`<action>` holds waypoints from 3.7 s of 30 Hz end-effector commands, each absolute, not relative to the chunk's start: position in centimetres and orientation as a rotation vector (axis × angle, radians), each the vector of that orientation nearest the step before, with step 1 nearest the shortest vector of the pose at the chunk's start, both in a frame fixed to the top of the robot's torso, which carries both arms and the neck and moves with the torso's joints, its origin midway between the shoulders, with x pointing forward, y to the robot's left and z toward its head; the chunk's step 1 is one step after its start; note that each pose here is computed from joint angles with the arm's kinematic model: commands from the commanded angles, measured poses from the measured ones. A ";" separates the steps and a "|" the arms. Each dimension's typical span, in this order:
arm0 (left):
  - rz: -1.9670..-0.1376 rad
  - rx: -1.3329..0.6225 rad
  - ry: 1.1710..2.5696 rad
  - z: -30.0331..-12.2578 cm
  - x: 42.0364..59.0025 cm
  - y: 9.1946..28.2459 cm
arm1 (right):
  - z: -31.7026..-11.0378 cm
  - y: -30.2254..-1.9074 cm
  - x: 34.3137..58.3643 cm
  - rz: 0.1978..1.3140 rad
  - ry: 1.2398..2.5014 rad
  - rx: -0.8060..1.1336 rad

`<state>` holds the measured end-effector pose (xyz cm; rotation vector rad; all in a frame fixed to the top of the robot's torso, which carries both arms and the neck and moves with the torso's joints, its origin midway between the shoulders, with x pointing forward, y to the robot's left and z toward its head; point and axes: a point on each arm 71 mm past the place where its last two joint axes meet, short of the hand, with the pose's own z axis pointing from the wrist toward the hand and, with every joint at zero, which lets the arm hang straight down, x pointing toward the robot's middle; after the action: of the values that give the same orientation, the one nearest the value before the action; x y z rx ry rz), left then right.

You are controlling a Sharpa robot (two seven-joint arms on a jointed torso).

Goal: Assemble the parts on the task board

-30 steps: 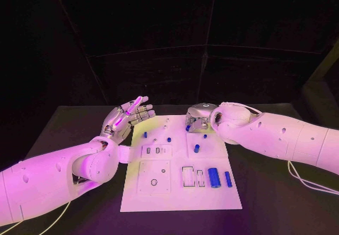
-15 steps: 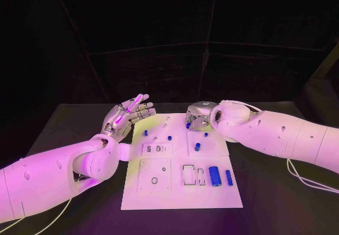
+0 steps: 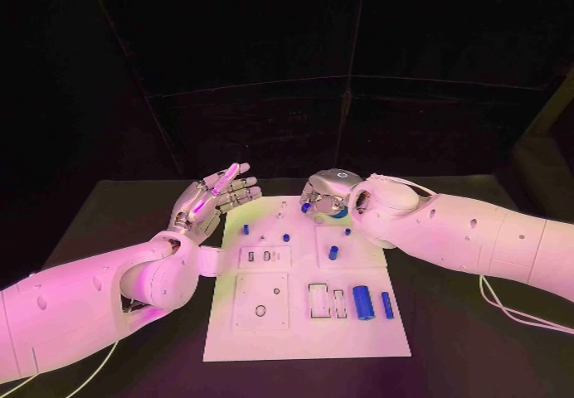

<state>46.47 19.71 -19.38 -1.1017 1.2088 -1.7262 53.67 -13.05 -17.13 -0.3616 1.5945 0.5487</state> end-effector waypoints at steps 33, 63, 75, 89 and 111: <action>-1.806 -1.030 1.116 -18.0 46.6 19.3 | -17.7 -9.0 56.5 0.501 1.620 -0.317; -1.811 -1.025 1.119 -17.6 46.8 19.3 | -17.8 -8.3 56.7 0.498 1.626 -0.320; -1.803 -1.027 1.120 -17.6 46.8 19.6 | -17.1 -10.2 56.2 0.507 1.565 -0.280; -1.798 -1.028 1.118 -17.5 46.7 20.0 | -13.4 -20.3 55.6 0.483 1.656 0.029; -1.802 -1.028 1.122 -17.7 47.0 19.8 | -14.5 -21.4 56.4 0.398 1.754 -0.032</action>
<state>47.08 19.85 -18.32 -1.0780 1.1963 -1.7501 56.44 -21.58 -14.36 -0.0020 1.7295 0.4084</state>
